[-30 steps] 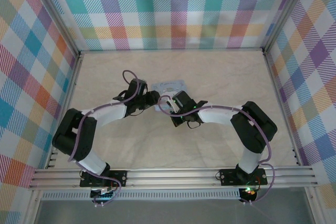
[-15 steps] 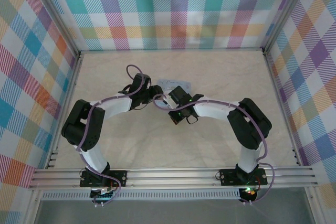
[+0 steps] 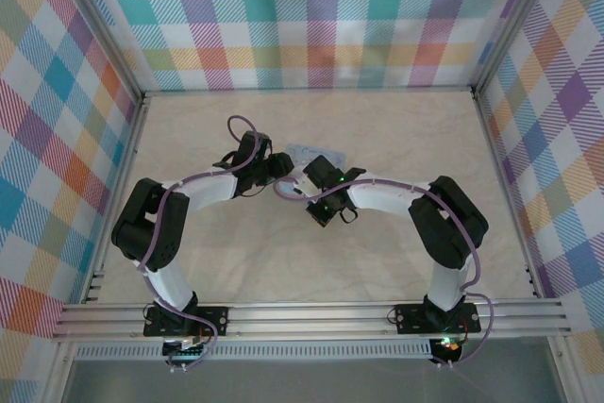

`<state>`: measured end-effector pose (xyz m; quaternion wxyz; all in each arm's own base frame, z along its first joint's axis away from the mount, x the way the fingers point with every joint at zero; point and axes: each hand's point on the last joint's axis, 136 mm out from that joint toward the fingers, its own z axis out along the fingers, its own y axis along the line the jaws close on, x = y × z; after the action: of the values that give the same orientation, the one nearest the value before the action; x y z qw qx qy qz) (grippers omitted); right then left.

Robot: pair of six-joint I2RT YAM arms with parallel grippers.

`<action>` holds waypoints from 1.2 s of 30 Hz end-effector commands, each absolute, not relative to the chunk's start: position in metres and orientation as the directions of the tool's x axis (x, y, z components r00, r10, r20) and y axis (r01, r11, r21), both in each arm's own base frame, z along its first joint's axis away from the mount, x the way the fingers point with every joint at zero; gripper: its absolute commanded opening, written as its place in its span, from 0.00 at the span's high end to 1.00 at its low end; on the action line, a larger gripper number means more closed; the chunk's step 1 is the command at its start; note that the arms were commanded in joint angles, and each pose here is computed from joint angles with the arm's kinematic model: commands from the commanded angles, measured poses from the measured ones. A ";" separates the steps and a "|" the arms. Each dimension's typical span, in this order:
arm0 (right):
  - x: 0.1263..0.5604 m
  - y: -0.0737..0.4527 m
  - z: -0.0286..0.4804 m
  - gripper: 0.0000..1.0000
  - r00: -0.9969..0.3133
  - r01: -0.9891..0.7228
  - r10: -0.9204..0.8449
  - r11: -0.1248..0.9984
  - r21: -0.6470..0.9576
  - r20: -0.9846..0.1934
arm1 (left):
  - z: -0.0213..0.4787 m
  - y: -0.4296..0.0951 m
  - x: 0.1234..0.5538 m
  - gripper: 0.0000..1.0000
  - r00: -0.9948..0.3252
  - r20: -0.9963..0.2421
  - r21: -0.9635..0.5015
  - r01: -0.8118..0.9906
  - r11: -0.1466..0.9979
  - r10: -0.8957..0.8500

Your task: Unlock the padlock with the key

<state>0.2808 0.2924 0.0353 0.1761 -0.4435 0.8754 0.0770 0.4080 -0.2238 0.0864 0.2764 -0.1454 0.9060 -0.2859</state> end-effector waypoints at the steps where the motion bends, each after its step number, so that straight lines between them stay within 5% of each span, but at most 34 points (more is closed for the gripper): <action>1: 0.280 0.292 0.037 0.96 -0.491 -0.840 -0.793 0.540 -0.043 -0.360 | 0.089 -0.221 0.413 0.53 -0.807 -0.426 -0.593 -0.092 0.800 -0.409; 36: 0.292 0.296 0.056 0.98 -0.303 -0.901 -0.861 0.398 -0.170 -0.409 | 0.081 -0.224 0.404 0.65 -0.843 -0.371 -0.623 -0.086 0.778 -0.390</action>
<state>0.2876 0.2897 0.0404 0.1974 -0.5383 0.8184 0.0391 0.4051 -0.2283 0.0883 0.2612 -0.1311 0.9053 -0.3082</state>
